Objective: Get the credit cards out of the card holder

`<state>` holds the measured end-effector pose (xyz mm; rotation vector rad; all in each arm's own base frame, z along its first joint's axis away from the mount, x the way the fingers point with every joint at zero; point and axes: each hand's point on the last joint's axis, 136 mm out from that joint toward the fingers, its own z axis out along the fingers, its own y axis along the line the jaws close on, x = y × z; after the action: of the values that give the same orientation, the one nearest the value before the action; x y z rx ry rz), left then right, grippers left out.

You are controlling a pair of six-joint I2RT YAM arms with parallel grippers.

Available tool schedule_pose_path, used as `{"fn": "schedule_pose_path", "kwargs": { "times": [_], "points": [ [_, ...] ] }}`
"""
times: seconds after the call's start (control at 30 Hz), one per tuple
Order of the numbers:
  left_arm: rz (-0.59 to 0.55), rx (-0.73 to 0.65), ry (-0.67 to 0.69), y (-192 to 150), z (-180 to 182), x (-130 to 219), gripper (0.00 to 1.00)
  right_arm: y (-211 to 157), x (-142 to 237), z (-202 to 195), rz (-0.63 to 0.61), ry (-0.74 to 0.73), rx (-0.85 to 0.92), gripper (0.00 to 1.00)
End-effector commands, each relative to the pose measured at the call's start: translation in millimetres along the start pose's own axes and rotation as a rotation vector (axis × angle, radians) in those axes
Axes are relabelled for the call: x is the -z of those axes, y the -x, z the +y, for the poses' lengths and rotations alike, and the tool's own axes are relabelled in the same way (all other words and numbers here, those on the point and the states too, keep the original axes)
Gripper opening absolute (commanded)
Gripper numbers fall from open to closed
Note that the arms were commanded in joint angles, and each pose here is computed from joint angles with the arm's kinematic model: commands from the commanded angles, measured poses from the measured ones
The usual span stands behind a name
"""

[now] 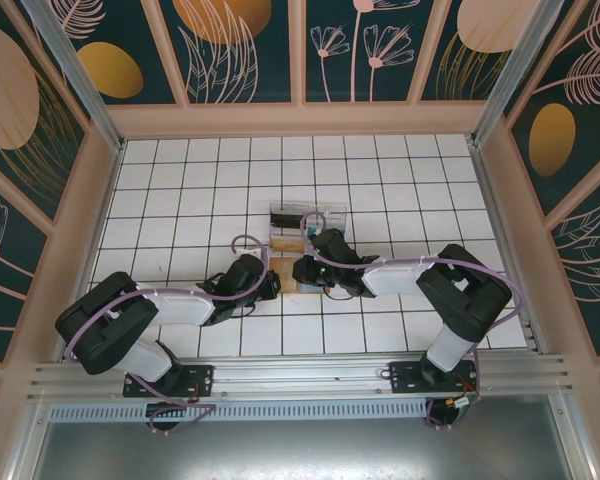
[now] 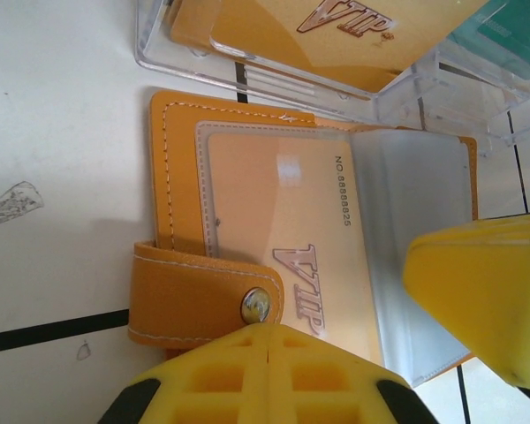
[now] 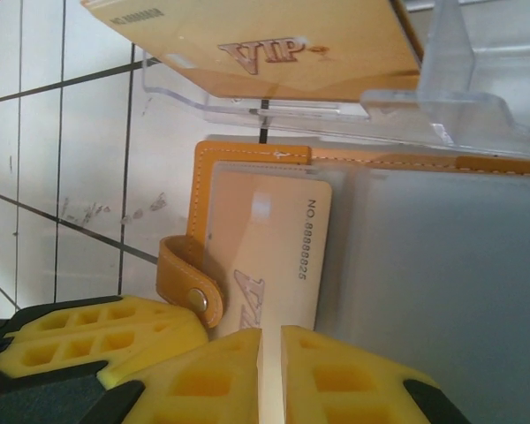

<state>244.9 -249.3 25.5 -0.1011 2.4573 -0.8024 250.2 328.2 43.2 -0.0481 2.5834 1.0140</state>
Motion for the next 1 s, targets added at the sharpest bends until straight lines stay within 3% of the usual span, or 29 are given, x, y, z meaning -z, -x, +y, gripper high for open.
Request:
{"fn": "schedule_pose_path", "kwargs": {
  "times": [0.0, 0.97],
  "points": [
    [0.008, 0.014, 0.003, -4, 6, -2, 0.03, 0, -5, -3, 0.022, -0.020, -0.030, 0.15],
    [0.039, 0.035, -0.020, -13, 6, -7, 0.00, -10, -18, -9, 0.071, -0.018, -0.064, 0.14]
  ]
}}
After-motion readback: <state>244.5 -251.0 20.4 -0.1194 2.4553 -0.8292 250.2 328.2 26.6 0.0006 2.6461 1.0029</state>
